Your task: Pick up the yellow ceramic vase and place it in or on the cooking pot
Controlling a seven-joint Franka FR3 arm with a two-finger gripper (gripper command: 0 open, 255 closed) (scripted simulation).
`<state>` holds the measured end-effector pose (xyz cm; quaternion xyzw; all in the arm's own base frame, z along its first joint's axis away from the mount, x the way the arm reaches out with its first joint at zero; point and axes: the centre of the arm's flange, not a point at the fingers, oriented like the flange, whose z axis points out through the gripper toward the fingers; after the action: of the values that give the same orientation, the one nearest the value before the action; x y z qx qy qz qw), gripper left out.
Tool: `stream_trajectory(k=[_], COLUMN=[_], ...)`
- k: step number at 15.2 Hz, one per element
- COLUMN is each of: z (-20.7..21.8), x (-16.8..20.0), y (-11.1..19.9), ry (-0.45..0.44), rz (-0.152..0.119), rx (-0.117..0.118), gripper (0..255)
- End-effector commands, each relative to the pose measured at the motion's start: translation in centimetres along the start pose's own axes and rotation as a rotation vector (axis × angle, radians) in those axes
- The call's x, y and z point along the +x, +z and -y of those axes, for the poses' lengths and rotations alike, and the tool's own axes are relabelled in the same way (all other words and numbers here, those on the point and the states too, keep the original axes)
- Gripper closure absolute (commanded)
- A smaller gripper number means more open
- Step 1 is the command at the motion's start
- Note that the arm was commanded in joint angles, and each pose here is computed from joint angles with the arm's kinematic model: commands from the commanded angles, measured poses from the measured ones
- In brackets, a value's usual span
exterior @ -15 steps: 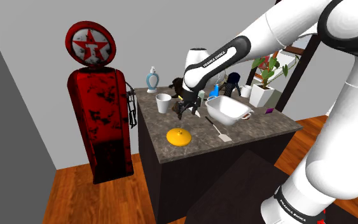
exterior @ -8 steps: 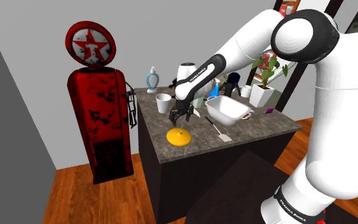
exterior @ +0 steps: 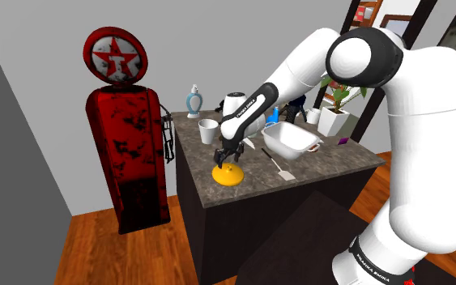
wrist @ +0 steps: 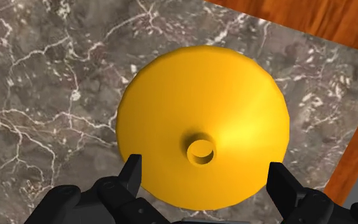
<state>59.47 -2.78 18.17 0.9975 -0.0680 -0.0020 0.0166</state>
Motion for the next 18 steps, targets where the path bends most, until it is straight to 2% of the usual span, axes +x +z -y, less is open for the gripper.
stream_trajectory(k=[1, 7, 8, 18], z=[0.00, 0.00, 0.00, -0.02], x=[0.09, 0.09, 0.09, 0.08], y=[0.42, 0.41, 0.42, -0.11], ry=[0.000, 0.000, 0.000, 0.000], rz=[0.000, 0.000, 0.000, 0.000], rx=[0.000, 0.000, 0.000, 0.000], gripper=[0, 0, 255, 255])
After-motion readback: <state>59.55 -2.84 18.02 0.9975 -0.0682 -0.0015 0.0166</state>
